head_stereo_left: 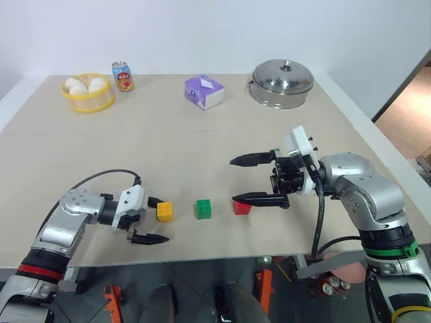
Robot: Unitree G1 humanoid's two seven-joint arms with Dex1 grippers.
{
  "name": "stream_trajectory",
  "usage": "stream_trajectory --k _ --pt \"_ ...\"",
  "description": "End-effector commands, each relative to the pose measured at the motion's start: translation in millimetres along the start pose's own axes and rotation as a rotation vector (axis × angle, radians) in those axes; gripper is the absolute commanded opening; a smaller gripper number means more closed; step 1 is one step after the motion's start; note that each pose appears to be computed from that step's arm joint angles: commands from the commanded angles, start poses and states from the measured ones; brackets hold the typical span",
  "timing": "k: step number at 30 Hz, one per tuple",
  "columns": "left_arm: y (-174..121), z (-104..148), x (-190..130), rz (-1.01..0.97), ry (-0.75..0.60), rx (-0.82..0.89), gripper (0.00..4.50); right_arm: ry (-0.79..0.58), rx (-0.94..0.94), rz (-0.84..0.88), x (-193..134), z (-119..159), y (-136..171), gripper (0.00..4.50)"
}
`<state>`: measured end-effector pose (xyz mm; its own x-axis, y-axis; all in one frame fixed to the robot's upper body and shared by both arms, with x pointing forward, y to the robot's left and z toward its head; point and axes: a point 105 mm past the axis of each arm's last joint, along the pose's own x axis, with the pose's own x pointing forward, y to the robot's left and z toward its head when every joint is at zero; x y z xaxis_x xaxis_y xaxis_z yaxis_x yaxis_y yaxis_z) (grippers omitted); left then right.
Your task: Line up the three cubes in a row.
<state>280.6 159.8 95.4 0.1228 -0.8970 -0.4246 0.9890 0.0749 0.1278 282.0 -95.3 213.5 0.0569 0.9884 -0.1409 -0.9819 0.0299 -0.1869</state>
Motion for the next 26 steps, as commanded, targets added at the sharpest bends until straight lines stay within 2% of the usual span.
stream_trajectory --k 1,7,11,15,19,23,26 --pt "7 27 -21 0.065 -0.065 0.0 4.46 -0.06 -0.039 -0.028 -9 19 -1 4.5" --pt "35 80 -72 0.359 -0.331 -0.124 4.46 -0.209 0.008 -0.252 -27 29 -26 4.5" --pt "60 98 -110 0.7 -0.522 -0.203 4.46 -0.247 0.043 -0.472 -45 19 -44 4.5" --pt "72 83 -134 1.037 -0.497 -0.182 4.46 -0.201 0.067 -0.68 -62 -5 -60 4.5" --pt "70 68 -136 1.176 -0.467 -0.163 4.46 -0.17 0.093 -0.836 -75 -31 -69 4.5" --pt "69 59 -128 1.203 -0.467 -0.178 4.46 -0.179 0.109 -0.94 -85 -45 -76 4.5" --pt "68 58 -119 1.164 -0.456 -0.182 4.46 -0.182 0.103 -0.932 -83 -47 -77 4.5"
